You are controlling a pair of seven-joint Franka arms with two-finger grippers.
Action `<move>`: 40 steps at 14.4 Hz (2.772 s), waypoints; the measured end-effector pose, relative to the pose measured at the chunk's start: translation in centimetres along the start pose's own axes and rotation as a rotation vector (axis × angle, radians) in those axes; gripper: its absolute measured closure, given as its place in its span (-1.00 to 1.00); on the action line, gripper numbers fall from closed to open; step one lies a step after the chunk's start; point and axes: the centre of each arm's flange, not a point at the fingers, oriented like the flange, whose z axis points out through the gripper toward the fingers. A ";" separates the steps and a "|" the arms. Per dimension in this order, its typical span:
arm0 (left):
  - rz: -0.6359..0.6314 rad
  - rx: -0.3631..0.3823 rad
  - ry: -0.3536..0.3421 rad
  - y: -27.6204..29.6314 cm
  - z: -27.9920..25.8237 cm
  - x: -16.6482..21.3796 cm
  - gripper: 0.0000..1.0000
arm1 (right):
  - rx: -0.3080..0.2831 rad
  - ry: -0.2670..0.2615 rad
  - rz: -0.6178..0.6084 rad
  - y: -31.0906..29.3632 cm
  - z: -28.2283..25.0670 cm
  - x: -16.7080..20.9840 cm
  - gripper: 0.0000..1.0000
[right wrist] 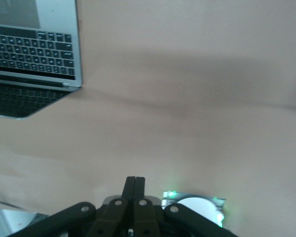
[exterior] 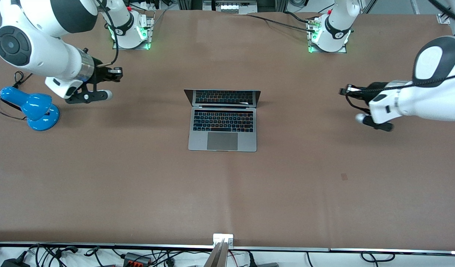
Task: Close laptop with both arms from behind
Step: 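Move the right gripper and the left gripper toward the laptop screen, then lower the right gripper and the left gripper onto the screen's back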
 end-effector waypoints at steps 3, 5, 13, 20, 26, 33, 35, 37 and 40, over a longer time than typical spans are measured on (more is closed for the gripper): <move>0.034 -0.032 -0.054 2.5 2.8 -0.6 0.97 | 0.001 -0.044 -0.007 -2.5 2.1 -0.6 0.98; 0.067 -0.022 -0.088 5.0 5.3 -1.9 0.97 | -0.018 -0.066 -0.013 -5.7 3.7 -1.4 0.98; 0.088 -0.052 0.005 13.0 16.3 -4.1 0.97 | -0.017 -0.019 0.075 -18.9 11.7 -2.7 0.98; 0.080 -0.025 0.135 17.0 25.3 -3.9 0.97 | 0.000 -0.070 0.127 -20.2 17.1 0.0 0.98; 0.048 -0.063 0.264 16.6 28.5 -0.5 0.97 | 0.012 -0.052 0.143 -20.0 17.9 1.1 0.98; 0.075 -0.091 0.357 15.9 27.7 2.4 0.97 | 0.056 0.040 0.157 -20.3 17.6 3.2 0.98; 0.076 -0.109 0.373 16.1 27.3 3.4 0.97 | 0.069 0.064 0.161 -20.2 17.2 3.6 0.98; 0.075 -0.125 0.378 16.3 27.1 4.2 0.97 | 0.083 0.091 0.167 -20.0 16.7 4.1 0.98; 0.087 -0.144 0.388 16.5 26.4 5.2 0.97 | 0.104 0.137 0.177 -19.8 16.4 5.0 0.98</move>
